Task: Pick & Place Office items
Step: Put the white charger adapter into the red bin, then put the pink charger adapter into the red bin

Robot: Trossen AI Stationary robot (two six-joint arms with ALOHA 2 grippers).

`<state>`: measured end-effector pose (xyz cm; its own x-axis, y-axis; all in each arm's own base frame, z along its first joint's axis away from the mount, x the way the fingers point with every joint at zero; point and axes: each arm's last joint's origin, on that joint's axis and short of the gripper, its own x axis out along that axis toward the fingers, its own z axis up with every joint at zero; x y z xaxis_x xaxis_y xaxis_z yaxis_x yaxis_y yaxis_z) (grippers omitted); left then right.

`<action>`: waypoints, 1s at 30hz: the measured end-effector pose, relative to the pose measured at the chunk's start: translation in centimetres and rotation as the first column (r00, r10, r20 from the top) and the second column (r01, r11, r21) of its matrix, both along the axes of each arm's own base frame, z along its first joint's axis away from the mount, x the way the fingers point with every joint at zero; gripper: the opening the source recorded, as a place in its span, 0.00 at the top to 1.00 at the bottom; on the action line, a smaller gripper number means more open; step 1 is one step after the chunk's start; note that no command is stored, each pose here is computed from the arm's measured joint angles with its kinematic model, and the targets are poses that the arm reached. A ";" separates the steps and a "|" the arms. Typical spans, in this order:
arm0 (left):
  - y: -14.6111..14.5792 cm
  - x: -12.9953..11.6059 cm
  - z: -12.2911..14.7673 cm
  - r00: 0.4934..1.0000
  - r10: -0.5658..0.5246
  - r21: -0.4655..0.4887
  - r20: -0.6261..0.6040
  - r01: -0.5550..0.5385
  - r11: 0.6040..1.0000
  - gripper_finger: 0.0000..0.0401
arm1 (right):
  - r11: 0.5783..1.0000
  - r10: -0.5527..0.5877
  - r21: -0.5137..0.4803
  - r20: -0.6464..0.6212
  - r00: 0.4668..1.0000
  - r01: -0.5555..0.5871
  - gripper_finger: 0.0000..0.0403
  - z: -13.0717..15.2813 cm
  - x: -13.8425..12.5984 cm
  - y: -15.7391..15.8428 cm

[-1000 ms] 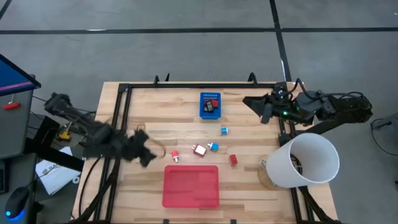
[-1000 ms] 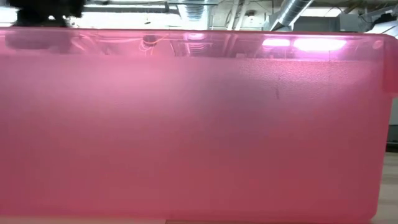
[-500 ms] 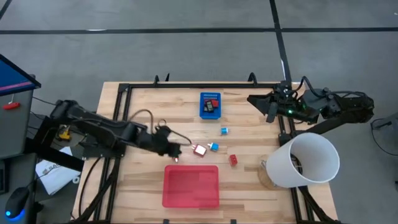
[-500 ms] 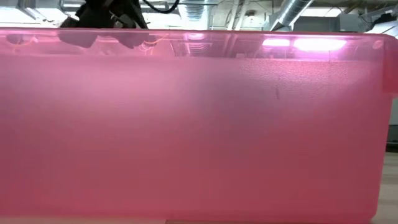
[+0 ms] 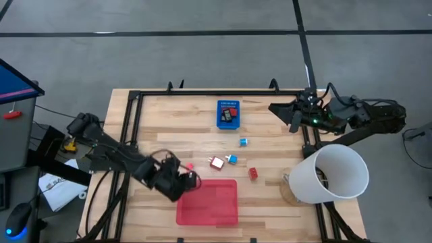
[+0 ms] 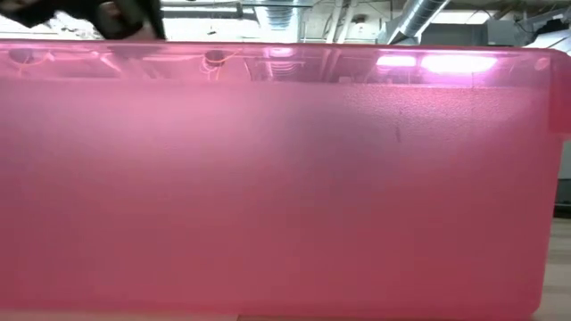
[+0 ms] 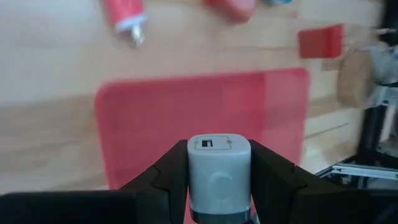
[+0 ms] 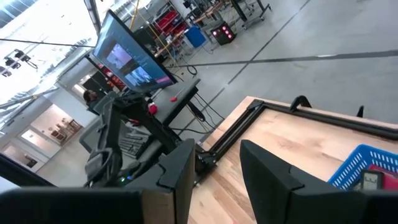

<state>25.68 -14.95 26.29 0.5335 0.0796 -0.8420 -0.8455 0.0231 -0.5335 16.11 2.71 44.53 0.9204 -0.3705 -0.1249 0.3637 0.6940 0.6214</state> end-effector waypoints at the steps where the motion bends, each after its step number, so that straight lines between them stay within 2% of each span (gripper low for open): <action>1: -0.6 0.0 -0.4 1.000 0.012 -0.009 -0.010 -0.012 1.000 0.69 | 1.000 -0.001 0.004 -0.006 1.000 0.001 0.70 -0.1 0.0 0.0; 6: -2.1 0.2 -2.2 0.998 0.031 -0.022 -0.054 -0.032 0.999 0.69 | 1.000 -0.003 0.010 -0.028 1.000 0.003 0.70 -0.3 -0.1 0.0; 14: -2.3 0.9 -4.6 0.986 0.004 0.023 -0.168 -0.001 1.000 0.69 | 1.000 -0.003 0.009 -0.039 0.999 0.004 0.70 -0.4 -0.1 0.0; 22: -2.6 1.1 -5.7 0.976 -0.002 0.028 -0.216 0.009 1.000 0.69 | 1.000 0.012 0.003 -0.036 0.999 -0.011 0.70 -0.4 -0.1 0.2; 27: -2.3 0.8 -5.7 0.970 0.015 0.055 -0.242 -0.002 0.998 0.56 | 0.999 0.035 -0.013 -0.017 0.999 -0.035 0.70 -0.1 -0.1 0.6; 30: -2.2 0.6 -5.8 0.966 0.021 0.068 -0.258 -0.003 0.998 0.54 | 0.999 0.036 -0.017 -0.017 0.999 -0.037 0.70 -0.1 -0.2 0.6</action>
<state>26.29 -17.14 20.52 0.2971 0.1450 -0.9438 -0.9548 0.0399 -0.2944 15.95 3.33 44.41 0.9312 -0.3388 -0.1346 0.3482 0.7174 0.6033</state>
